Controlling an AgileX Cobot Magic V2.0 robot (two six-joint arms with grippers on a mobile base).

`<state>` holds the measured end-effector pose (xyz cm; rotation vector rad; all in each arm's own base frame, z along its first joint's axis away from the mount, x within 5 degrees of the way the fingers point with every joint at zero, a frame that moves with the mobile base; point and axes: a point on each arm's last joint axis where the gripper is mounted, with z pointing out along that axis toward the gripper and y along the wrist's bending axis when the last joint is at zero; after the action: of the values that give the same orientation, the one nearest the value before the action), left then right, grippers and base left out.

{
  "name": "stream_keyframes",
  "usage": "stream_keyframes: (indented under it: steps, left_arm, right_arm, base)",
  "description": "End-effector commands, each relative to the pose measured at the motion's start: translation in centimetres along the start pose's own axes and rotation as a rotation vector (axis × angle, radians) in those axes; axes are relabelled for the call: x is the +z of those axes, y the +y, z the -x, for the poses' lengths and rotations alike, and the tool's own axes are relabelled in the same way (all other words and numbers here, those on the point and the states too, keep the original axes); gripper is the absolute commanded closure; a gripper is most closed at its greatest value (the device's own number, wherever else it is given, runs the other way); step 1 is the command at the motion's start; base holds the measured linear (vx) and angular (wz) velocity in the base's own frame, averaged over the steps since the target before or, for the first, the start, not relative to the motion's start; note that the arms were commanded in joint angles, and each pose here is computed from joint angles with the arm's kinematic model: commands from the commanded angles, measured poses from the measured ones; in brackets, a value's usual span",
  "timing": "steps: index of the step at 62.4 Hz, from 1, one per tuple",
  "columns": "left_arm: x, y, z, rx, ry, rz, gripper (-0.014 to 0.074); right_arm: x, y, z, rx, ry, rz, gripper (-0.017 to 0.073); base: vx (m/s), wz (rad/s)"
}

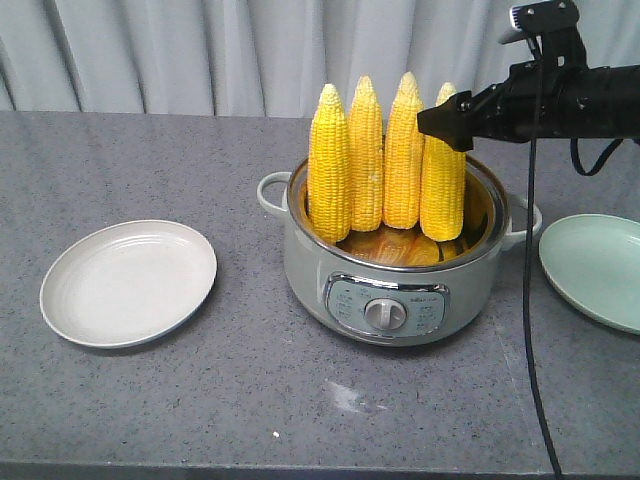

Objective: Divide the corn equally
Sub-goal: 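Move the right gripper to the corn cob nearest the green plate and close, then lift the grasped corn cob out of the pot with the right gripper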

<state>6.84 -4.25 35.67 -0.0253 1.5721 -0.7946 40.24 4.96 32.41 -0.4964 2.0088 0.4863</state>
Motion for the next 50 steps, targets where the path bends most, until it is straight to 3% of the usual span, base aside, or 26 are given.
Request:
stream_keyframes:
  steps: [1, 8, 15, 38, 50]
  left_arm:
    - [0.0, -0.6, 1.1, -0.030, -0.041, -0.021, 0.0091]
    - [0.0, -0.6, 1.1, -0.030, -0.041, -0.021, 0.0091]
    - [0.0, -0.6, 1.1, -0.030, -0.041, -0.021, 0.0091]
    - [0.0, -0.6, 1.1, -0.030, -0.041, -0.021, 0.0091]
    - [0.0, -0.6, 1.1, -0.030, -0.043, -0.019, 0.0091]
  right_arm:
    - [-1.3, 0.3, 2.1, -0.020, -0.089, -0.012, -0.0093]
    - [-0.9, 0.2, 1.8, -0.045, -0.077, -0.006, -0.0055]
    - [-0.9, 0.2, 1.7, -0.067, -0.076, -0.006, 0.0039]
    - [-1.0, 0.6, 1.8, -0.077, -0.071, 0.026, 0.0575]
    - [-3.4, 1.6, 3.8, -0.075, -0.166, 0.009, 0.0568]
  base:
    - [0.00, 0.00]
    - [0.00, 0.00]
    - [0.00, 0.00]
    - [0.00, 0.00]
    - [0.00, 0.00]
